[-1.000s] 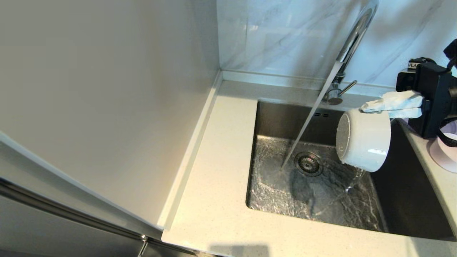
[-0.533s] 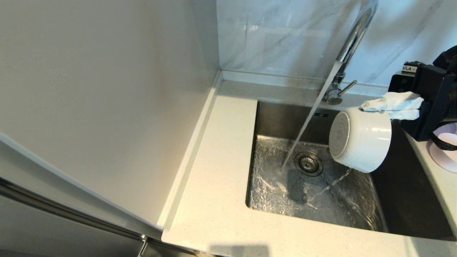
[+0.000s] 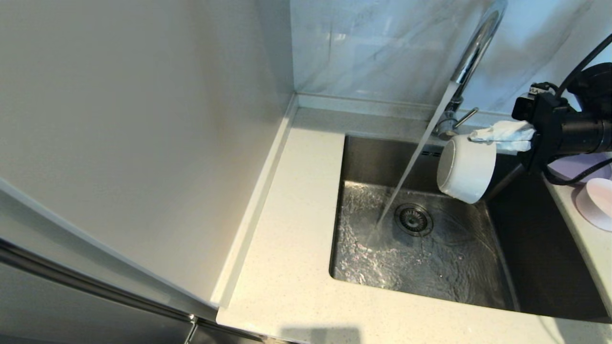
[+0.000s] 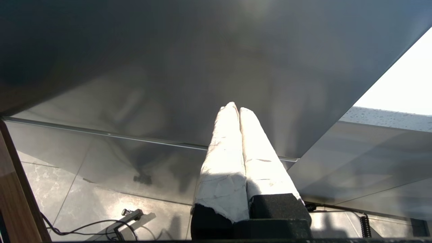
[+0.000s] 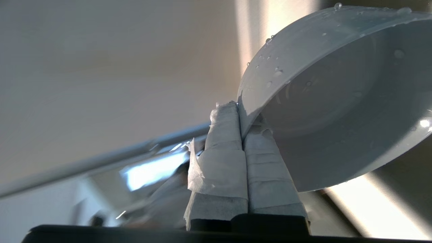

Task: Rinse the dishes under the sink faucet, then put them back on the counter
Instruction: Rinse the bowl

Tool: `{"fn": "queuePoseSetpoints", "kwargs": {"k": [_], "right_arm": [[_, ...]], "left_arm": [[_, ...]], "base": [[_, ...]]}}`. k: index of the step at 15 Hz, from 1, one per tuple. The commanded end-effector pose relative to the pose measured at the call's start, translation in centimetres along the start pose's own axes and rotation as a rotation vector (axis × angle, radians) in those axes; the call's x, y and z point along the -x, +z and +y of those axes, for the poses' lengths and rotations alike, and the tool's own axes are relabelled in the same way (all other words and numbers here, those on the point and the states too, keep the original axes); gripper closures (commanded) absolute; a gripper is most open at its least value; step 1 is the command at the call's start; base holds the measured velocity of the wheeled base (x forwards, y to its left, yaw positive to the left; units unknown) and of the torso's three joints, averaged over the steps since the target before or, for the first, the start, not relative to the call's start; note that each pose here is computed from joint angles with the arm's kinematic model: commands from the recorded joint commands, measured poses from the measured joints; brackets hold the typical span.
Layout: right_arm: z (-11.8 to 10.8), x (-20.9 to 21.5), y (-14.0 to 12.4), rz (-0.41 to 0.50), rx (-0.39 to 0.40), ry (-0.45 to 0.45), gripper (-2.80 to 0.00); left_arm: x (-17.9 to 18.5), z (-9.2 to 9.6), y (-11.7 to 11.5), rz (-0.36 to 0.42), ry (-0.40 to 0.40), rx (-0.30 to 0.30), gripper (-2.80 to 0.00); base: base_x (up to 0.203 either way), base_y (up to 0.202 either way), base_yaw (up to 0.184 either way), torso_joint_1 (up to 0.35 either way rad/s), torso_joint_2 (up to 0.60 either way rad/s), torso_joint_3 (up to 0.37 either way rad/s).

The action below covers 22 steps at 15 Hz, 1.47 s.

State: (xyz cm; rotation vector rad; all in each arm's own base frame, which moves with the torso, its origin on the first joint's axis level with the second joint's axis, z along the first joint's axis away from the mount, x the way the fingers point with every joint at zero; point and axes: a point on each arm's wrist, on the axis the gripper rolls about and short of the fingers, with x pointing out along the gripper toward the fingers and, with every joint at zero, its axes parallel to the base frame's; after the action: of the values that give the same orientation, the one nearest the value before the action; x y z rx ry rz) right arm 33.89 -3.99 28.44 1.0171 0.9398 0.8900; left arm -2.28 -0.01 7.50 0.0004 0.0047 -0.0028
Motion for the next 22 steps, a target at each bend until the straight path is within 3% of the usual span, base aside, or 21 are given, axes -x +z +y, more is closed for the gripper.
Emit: {"fn": "queuePoseSetpoints", "kwargs": {"k": [1,3,7,11,16,22], "right_arm": [[-1.9,0.0,1.7,-0.057,0.006,-0.079,0.00],[-2.0,-0.2,2.6,-0.131,-0.001,-0.158,0.00],[-1.1,-0.3,4.1,-0.231,-0.081,-0.129,0.00],[0.0,-1.6,3.5,-0.185,-0.105,-0.090,0.00],[1.7,-3.7,2.8,-0.128,-0.057,-0.057,0.00],[1.7,-4.1,3.8,-0.164,-0.059,-0.031,0.00]], "left_arm": [[0.0,0.0,0.0,0.000,-0.001,0.000,0.00],[0.0,0.0,0.0,0.000,-0.002,0.000,0.00],[0.0,0.0,0.0,0.000,0.000,0.000,0.00],[0.0,0.0,0.0,0.000,0.000,0.000,0.00],[0.0,0.0,0.0,0.000,0.000,0.000,0.00],[0.0,0.0,0.0,0.000,0.000,0.000,0.00]], "base": [[0.000,0.000,0.000,0.000,0.00,0.000],[0.000,0.000,0.000,0.000,0.00,0.000],[0.000,0.000,0.000,0.000,0.00,0.000],[0.000,0.000,0.000,0.000,0.00,0.000],[0.000,0.000,0.000,0.000,0.00,0.000],[0.000,0.000,0.000,0.000,0.00,0.000]]}}
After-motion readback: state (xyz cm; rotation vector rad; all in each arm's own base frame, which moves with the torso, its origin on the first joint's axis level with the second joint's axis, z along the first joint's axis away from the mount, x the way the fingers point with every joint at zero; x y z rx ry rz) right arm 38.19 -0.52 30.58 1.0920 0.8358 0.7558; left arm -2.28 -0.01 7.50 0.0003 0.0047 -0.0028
